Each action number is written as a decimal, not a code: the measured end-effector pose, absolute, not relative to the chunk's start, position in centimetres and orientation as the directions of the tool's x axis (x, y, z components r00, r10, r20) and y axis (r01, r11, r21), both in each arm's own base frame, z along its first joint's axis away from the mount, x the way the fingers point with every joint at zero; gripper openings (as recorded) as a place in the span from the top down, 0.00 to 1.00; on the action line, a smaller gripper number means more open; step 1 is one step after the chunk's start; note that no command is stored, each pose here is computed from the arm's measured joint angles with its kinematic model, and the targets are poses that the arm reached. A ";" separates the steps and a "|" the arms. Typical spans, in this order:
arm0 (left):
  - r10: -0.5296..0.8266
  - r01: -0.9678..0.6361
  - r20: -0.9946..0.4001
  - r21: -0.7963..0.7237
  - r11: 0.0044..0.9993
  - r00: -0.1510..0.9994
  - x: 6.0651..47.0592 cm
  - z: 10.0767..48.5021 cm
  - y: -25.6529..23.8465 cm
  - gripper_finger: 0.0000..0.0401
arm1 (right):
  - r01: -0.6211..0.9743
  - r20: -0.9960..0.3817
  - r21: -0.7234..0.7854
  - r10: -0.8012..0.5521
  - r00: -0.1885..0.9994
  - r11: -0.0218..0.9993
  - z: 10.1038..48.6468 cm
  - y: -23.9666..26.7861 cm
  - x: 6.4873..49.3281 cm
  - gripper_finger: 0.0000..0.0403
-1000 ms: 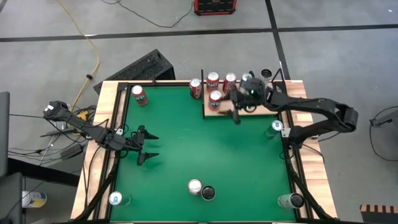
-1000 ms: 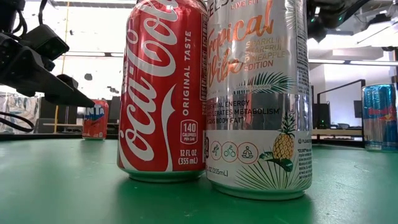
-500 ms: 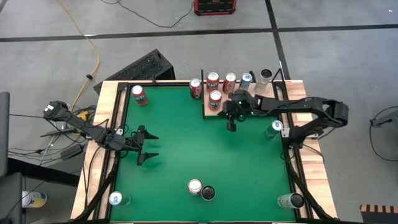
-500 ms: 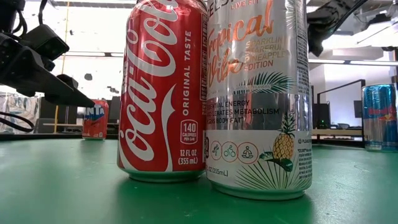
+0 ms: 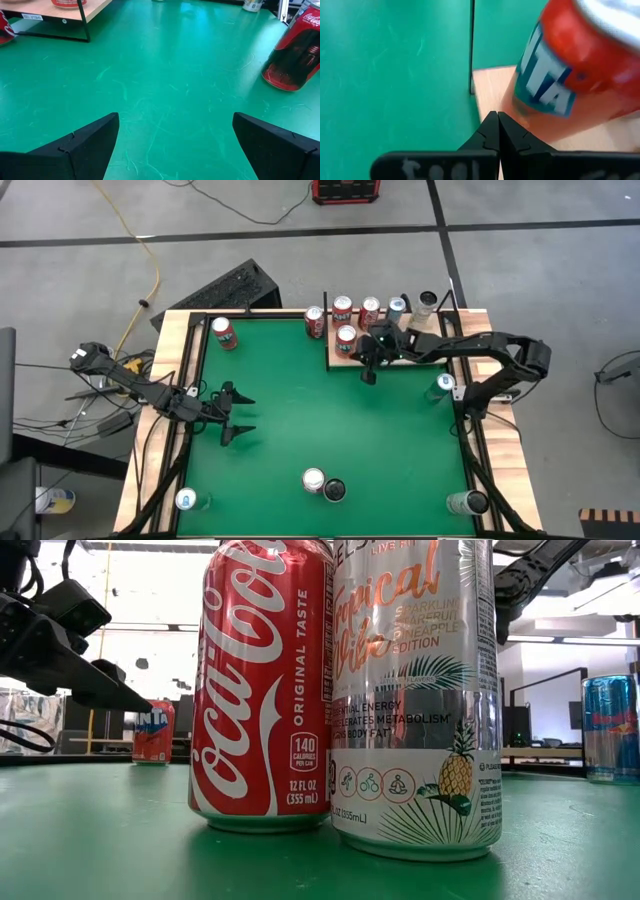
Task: Place canned beverage on shelf
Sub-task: Put the bottom red soda can on the shelf aligned with the other red soda can, then move the bottom red white soda can near the shelf
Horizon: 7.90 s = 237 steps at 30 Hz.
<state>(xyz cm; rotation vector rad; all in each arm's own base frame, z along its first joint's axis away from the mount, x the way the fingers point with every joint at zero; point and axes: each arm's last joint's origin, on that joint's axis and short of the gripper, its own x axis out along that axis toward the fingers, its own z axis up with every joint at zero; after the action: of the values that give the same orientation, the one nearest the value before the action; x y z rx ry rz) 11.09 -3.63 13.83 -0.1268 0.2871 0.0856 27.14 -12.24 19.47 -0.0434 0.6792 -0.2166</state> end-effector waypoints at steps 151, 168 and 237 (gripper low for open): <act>0.250 -0.273 -0.112 -0.490 0.828 0.962 11.5 15.8 -3.1 0.06 | -0.119 -0.399 -0.154 0.049 0.916 0.981 23.1 12.7 21.7 0.95; 0.743 -0.866 -0.453 -0.174 0.468 0.492 12.9 30.3 4.5 0.10 | -0.126 -0.384 -0.198 0.042 0.922 0.972 22.5 12.2 21.8 0.95; 0.327 -0.330 -0.271 0.038 0.943 0.905 25.9 29.7 15.6 0.10 | -0.087 -0.502 -0.221 -0.037 0.864 0.972 19.6 7.1 22.7 0.93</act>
<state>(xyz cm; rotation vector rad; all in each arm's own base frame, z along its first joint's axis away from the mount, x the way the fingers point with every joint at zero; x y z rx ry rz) 25.90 15.60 29.73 -0.0084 0.2785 0.3392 22.73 7.15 19.57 -0.2406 0.5280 0.0262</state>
